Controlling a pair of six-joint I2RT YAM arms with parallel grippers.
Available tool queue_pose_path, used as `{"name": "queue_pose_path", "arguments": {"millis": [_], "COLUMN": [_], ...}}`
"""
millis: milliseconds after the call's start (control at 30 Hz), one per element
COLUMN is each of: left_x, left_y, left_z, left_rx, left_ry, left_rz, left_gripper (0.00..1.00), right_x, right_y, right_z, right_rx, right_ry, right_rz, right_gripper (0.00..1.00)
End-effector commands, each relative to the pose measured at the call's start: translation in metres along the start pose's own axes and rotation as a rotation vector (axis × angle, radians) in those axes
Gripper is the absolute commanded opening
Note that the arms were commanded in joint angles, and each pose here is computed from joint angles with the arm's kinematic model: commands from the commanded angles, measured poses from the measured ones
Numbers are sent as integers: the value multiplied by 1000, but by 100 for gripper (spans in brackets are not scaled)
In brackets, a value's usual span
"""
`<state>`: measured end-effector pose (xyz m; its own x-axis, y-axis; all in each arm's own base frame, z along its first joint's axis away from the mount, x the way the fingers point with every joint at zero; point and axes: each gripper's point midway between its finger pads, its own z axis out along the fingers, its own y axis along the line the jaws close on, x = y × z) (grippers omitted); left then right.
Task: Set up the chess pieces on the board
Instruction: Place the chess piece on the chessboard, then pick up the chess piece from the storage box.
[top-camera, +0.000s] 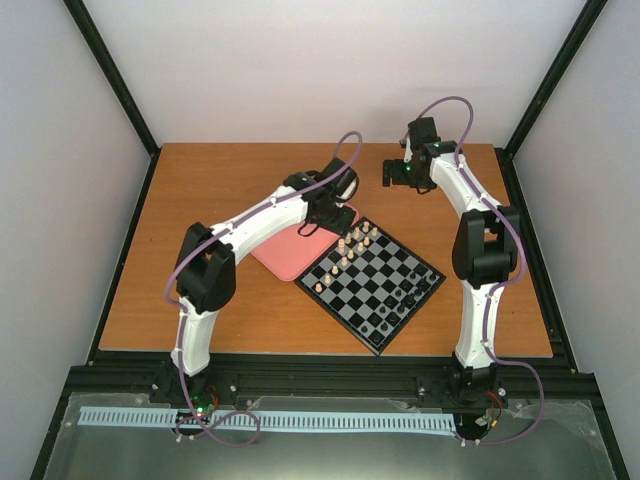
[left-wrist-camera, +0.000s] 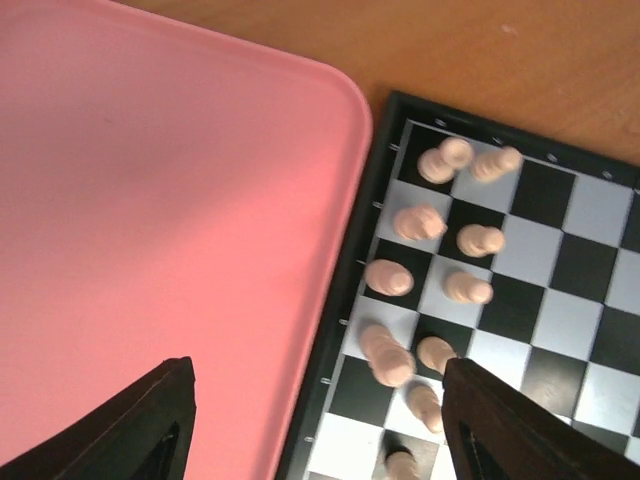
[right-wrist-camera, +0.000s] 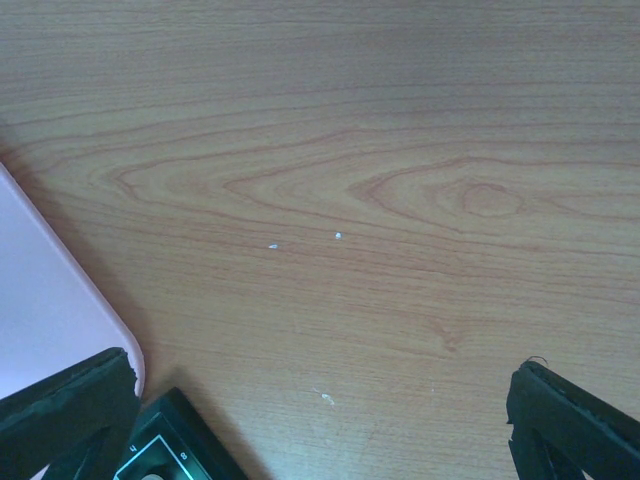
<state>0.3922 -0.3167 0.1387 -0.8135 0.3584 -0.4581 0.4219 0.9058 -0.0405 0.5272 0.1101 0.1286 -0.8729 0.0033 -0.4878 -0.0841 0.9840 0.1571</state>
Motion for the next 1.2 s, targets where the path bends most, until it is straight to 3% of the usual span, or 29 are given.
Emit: {"name": "queue_pose_path", "arguments": {"millis": [0, 200, 333, 767, 1000, 1167], "left_x": [-21, -35, -38, -42, -37, -30], "left_y": [67, 154, 178, 197, 208, 207], "left_z": [-5, 14, 32, 75, 87, 90], "left_rx": [-125, -231, -253, -251, -255, -250], "left_ry": [-34, -28, -21, 14, 44, 63], "left_rz": [-78, -191, -230, -258, -270, -274], "left_gripper": [70, 69, 69, 68, 53, 52], "right_x": [-10, -8, -8, -8, -8, -8], "right_y": [1, 1, 1, -1, -3, -4], "right_z": [-12, -8, -5, 4, 7, 9], "right_rx": [-18, -20, -22, -12, 0, 3], "right_ry": [-37, -27, -21, -4, 0, 4], "right_rz": [8, 9, 11, 10, 5, 7], "right_gripper": [100, 100, 100, 100, 100, 100]}}
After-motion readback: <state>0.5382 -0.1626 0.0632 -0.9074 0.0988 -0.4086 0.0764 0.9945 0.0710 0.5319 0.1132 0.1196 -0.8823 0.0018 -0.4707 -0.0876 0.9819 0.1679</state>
